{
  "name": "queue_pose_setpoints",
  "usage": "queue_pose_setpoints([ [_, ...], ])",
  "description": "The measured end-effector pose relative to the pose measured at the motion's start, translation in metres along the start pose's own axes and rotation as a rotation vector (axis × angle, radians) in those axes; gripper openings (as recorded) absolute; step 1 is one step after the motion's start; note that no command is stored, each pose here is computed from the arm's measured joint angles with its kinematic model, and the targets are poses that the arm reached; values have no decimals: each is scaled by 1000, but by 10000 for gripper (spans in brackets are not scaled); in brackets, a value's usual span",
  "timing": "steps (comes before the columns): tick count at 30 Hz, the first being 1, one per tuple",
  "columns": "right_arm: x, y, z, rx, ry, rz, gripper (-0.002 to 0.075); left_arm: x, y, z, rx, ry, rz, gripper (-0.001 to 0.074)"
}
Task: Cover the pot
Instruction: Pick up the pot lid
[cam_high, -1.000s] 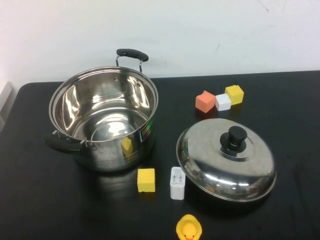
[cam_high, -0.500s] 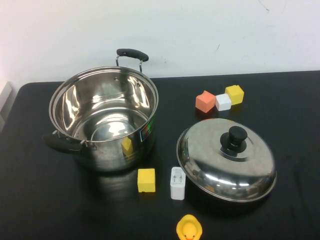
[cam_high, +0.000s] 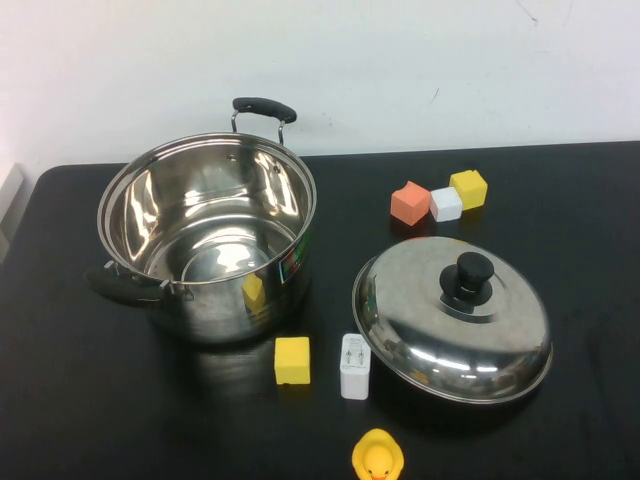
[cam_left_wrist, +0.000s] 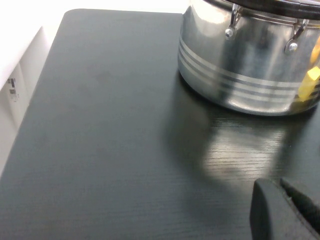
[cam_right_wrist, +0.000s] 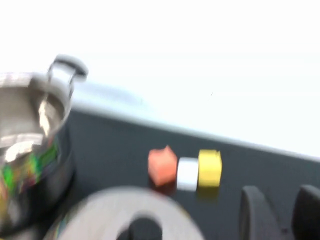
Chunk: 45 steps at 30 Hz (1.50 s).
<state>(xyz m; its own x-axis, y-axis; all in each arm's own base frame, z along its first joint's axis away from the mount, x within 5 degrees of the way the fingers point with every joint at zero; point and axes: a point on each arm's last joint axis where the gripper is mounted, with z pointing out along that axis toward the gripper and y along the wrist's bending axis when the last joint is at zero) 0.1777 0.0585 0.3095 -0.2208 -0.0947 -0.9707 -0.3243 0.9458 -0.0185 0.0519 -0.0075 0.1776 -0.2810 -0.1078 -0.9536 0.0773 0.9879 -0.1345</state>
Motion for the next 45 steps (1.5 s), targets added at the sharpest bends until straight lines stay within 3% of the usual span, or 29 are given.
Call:
queue_pose_setpoints([
  [4, -2, 5, 30, 0, -115, -2, 279, 0, 0, 0, 0, 0, 0, -2],
  [8, 4, 18, 70, -120, -275, 4, 430, 0, 0, 0, 0, 0, 0, -2],
  [11, 19, 27, 98, -212, -352, 22, 487, 0, 0, 0, 0, 0, 0, -2],
  [22, 89, 34, 151, -260, -217, 89, 507, 0, 0, 0, 0, 0, 0, -2],
  [45, 163, 28, 180, -167, 14, 221, 510, 0, 0, 0, 0, 0, 0, -3],
])
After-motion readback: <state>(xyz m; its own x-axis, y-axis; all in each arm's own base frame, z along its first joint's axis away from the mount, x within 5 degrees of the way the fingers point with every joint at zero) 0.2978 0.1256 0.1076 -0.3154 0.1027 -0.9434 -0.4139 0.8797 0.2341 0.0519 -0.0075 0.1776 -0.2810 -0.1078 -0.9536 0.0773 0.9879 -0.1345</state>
